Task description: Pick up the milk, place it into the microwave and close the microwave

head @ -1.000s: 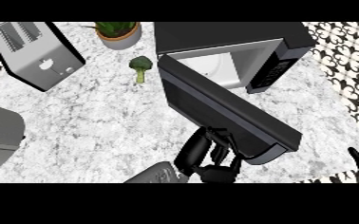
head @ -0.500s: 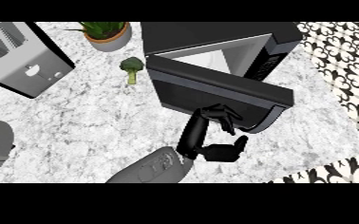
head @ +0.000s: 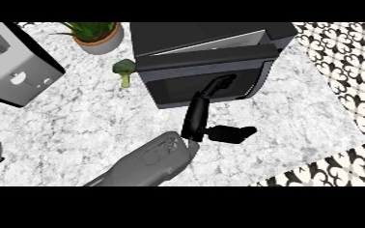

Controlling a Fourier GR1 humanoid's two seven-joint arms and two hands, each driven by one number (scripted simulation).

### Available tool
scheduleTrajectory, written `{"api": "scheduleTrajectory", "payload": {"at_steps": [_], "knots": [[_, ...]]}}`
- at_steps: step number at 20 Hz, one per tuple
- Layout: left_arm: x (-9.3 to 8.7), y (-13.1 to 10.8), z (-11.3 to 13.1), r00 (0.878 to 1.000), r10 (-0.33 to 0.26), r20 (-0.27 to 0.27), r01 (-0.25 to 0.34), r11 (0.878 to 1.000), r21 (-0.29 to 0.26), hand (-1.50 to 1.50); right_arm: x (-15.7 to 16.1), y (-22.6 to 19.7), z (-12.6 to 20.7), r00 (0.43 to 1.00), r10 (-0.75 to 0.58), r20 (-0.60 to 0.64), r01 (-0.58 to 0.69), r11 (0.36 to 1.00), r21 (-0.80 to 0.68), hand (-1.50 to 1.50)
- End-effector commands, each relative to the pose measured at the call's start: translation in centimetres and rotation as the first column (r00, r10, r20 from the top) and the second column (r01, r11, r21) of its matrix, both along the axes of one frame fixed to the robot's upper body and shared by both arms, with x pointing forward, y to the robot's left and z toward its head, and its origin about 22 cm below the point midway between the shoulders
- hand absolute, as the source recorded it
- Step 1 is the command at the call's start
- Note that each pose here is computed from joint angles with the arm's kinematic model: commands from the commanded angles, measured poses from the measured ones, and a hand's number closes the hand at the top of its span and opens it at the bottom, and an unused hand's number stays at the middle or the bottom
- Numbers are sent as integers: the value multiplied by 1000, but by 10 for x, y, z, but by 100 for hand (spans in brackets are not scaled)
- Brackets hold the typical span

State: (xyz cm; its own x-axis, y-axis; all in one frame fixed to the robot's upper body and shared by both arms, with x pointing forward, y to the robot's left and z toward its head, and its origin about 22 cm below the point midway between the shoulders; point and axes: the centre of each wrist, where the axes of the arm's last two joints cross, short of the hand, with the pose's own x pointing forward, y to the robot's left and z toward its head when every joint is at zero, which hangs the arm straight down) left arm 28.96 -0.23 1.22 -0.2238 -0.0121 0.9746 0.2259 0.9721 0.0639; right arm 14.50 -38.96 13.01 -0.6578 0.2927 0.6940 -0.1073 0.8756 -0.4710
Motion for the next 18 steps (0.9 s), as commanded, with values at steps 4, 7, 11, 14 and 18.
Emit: {"api": "scheduleTrajectory", "payload": {"at_steps": [4,7,11,14,18], "knots": [[24,-1,22,994,111,-4,-111,992,-63,-150,10,-6,24,995,-38,93,48,993,-106,150],[30,-1,26,991,134,-5,-134,988,-71,-150,16,-7,30,993,-53,108,66,991,-119,150],[29,0,22,990,138,4,-137,988,-75,-150,20,-7,32,993,-44,110,58,991,-122,150],[31,0,22,990,144,1,-143,987,-79,-150,25,-8,39,992,-31,123,48,989,-138,150],[33,0,21,990,143,18,-141,987,-84,-150,31,-8,43,990,-43,136,61,989,-135,150]]}}
